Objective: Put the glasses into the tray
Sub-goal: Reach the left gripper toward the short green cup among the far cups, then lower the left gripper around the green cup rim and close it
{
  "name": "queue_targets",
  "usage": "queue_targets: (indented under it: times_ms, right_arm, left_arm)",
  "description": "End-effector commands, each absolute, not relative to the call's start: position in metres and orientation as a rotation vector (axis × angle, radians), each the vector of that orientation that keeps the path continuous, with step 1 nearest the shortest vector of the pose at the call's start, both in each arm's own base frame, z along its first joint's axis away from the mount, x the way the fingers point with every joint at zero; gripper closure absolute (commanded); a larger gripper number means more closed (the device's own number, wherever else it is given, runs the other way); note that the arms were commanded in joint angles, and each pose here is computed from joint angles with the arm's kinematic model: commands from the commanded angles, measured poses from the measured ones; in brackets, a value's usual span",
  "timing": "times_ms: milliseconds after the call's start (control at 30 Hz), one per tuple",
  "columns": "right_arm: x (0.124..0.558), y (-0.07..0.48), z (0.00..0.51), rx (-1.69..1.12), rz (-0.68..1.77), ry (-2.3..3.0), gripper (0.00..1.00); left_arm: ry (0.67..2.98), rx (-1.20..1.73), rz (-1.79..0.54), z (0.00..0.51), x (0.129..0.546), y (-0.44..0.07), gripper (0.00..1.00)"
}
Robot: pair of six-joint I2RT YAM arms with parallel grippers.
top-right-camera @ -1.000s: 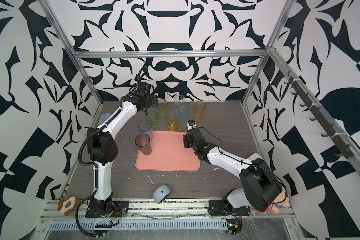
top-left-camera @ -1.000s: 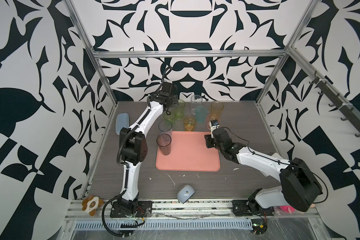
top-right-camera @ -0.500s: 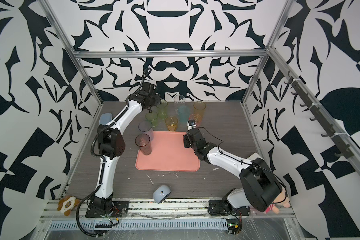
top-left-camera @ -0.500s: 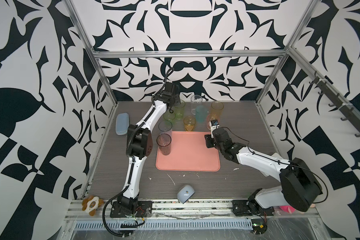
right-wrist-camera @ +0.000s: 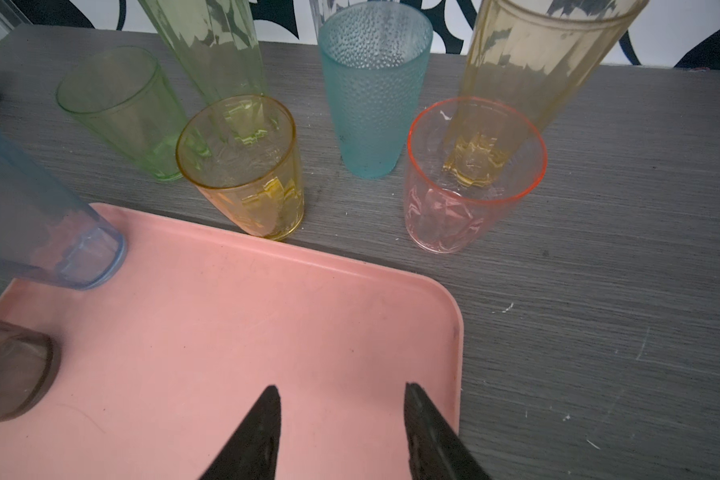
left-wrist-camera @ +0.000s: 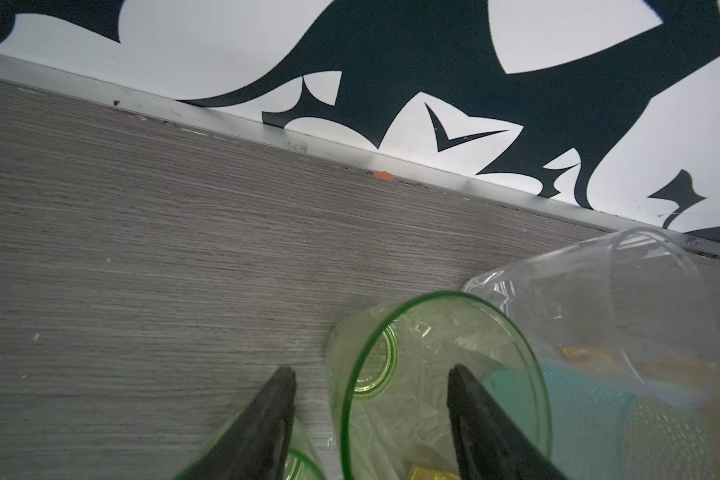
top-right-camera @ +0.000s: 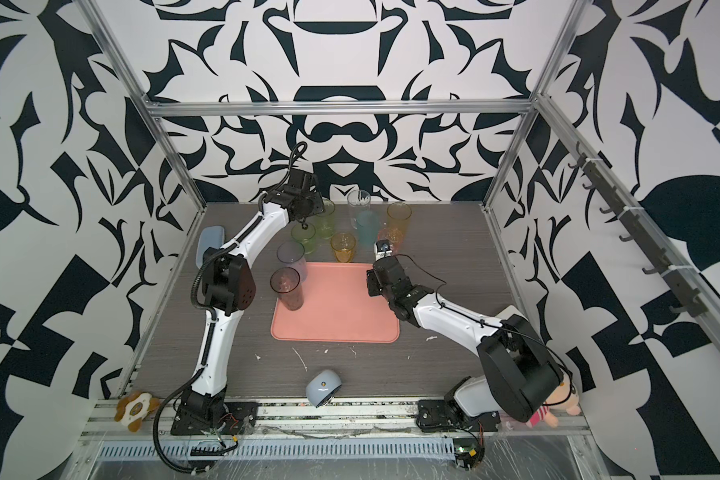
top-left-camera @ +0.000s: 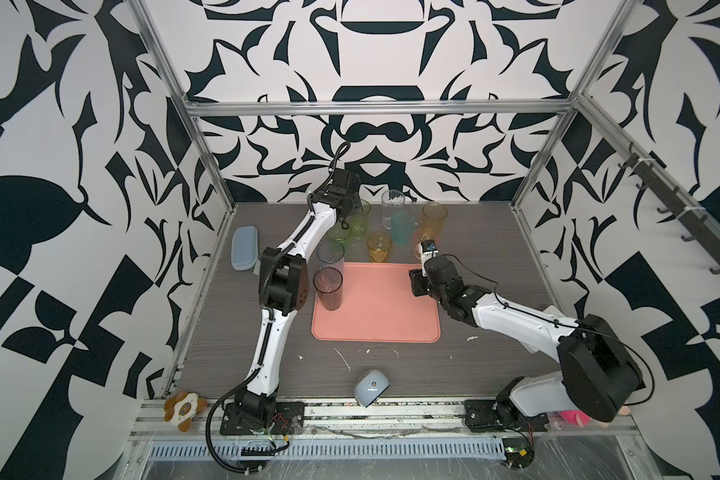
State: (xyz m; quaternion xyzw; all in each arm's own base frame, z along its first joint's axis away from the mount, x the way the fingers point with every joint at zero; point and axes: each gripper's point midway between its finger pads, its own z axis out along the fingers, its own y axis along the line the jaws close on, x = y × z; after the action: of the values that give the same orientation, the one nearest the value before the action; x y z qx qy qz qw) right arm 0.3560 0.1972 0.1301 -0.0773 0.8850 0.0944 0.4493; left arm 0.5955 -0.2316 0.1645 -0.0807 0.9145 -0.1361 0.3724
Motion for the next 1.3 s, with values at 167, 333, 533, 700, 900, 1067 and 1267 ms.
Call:
queue_targets:
  times_ms: [167,333,533,700,900,1067,1267]
  right_arm:
    - [0.367,0.199,0.142,-0.183,0.217,2.155,0.49]
    - [0.367,0.198,0.143,-0.183,0.215,2.154,0.49]
    - [0.367,0.199,0.143,-0.184,0.216,2.152,0.49]
    - [0.367,0.199,0.143,-0.185,0.216,2.152,0.49]
    - [0.366,0.199,0.143,-0.186,0.216,2.153,0.50]
    - [0.366,0.199,0.144,-0.188,0.216,2.153,0.50]
    - [0.366,0.198,0.143,-0.187,0.214,2.156,0.50]
  left_arm:
    - [2.344,-0.254,-0.376,0.160,0.603,-0.233,0.39]
    - [2.347,-0.262,-0.382,0.158,0.604,-0.234,0.39]
    - [2.363,-0.270,-0.401,0.152,0.603,-0.236,0.44]
    - [2.375,-0.272,-0.405,0.148,0.601,-0.237,0.48]
    - [2.384,-0.276,-0.412,0.146,0.599,-0.237,0.55]
    - [2.389,-0.275,-0.414,0.146,0.598,-0.238,0.60]
    - [2.387,-0.276,-0.410,0.146,0.596,-0.236,0.65]
